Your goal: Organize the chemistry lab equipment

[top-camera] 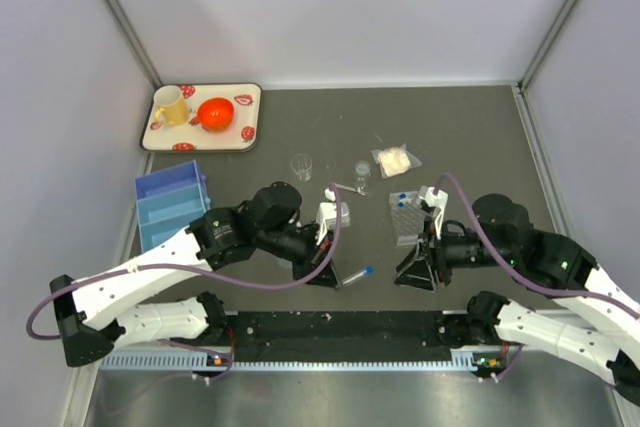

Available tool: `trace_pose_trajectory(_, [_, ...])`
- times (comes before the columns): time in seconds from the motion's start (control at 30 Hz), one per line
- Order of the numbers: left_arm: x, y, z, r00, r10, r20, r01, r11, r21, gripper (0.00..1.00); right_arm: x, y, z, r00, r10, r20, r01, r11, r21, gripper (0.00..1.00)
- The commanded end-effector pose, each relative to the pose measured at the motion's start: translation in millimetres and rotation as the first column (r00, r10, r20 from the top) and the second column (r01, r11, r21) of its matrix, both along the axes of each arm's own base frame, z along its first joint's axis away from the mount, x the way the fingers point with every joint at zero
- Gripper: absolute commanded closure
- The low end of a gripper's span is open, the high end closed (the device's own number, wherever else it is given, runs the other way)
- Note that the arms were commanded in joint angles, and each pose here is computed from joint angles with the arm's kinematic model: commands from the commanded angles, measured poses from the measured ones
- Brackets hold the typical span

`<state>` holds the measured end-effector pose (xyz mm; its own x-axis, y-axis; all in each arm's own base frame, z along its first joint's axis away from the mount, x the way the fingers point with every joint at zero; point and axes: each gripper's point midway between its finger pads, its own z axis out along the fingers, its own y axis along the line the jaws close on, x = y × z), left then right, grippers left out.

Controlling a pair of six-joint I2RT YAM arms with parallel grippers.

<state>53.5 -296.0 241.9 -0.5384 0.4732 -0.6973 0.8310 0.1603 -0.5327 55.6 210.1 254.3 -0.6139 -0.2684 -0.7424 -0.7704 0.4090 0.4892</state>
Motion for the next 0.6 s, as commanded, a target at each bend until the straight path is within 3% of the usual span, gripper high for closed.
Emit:
trace_pose_trajectory(0.0, [-42.5, 12.0, 0.7, 0.974, -0.218, -0.064, 0.213, 0.975, -0.068, 1.0, -39.2, 13.9, 55.8, 0.97, 0.24, 0.03, -0.241, 0.95, 0.198, 0.6])
trace_pose_trajectory(0.57, [-65.8, 18.8, 27.6, 0.946, -0.324, -0.025, 0.313, 0.93, -0.195, 1.0, -44.0, 42.2, 45.8, 0.951, 0.307, -0.029, -0.29, 0.924, 0.249, 0.59])
